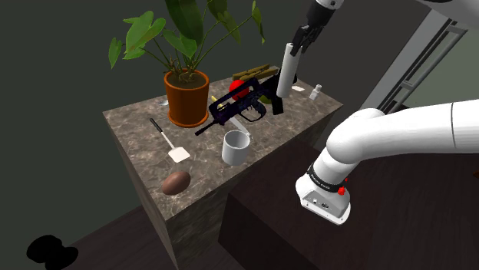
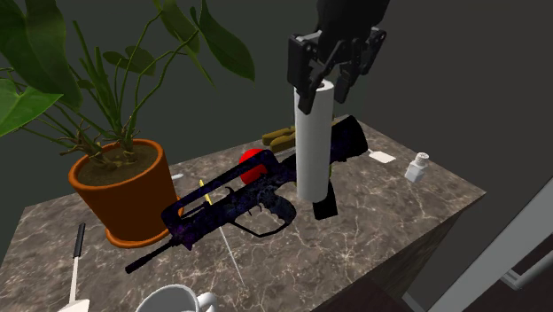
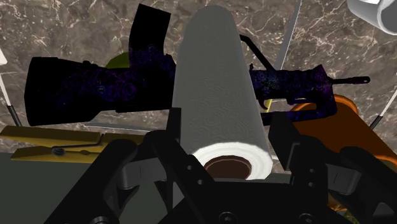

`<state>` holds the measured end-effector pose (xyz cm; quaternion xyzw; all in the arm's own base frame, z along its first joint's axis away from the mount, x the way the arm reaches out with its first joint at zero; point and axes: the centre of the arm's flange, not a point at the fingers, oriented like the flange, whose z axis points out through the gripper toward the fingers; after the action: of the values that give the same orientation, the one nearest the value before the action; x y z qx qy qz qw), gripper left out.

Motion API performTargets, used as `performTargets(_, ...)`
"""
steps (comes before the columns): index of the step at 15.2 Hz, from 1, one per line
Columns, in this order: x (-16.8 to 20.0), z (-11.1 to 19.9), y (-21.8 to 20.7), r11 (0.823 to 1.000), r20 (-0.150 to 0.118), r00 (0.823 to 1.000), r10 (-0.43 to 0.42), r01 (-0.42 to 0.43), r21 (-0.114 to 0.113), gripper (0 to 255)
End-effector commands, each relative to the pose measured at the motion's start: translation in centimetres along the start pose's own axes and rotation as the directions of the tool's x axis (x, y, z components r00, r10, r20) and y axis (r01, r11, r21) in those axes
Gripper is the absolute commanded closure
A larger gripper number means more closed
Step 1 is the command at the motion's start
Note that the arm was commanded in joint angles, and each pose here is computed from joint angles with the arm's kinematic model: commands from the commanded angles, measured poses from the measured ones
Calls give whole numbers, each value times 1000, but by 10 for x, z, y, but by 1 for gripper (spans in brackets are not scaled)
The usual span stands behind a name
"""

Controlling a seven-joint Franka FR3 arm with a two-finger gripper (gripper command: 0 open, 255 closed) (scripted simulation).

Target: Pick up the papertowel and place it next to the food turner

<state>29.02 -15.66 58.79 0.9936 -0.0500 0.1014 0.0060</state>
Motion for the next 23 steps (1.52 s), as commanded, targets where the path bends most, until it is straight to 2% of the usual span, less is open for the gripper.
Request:
performTargets(1, 3, -10, 0, 1000, 0, 1000, 0, 0, 0, 255)
performTargets(20, 23, -107, 0, 1000, 0, 1000, 0, 0, 0, 255)
performTargets(23, 34, -92, -35, 1000, 0, 1000, 0, 0, 0, 255)
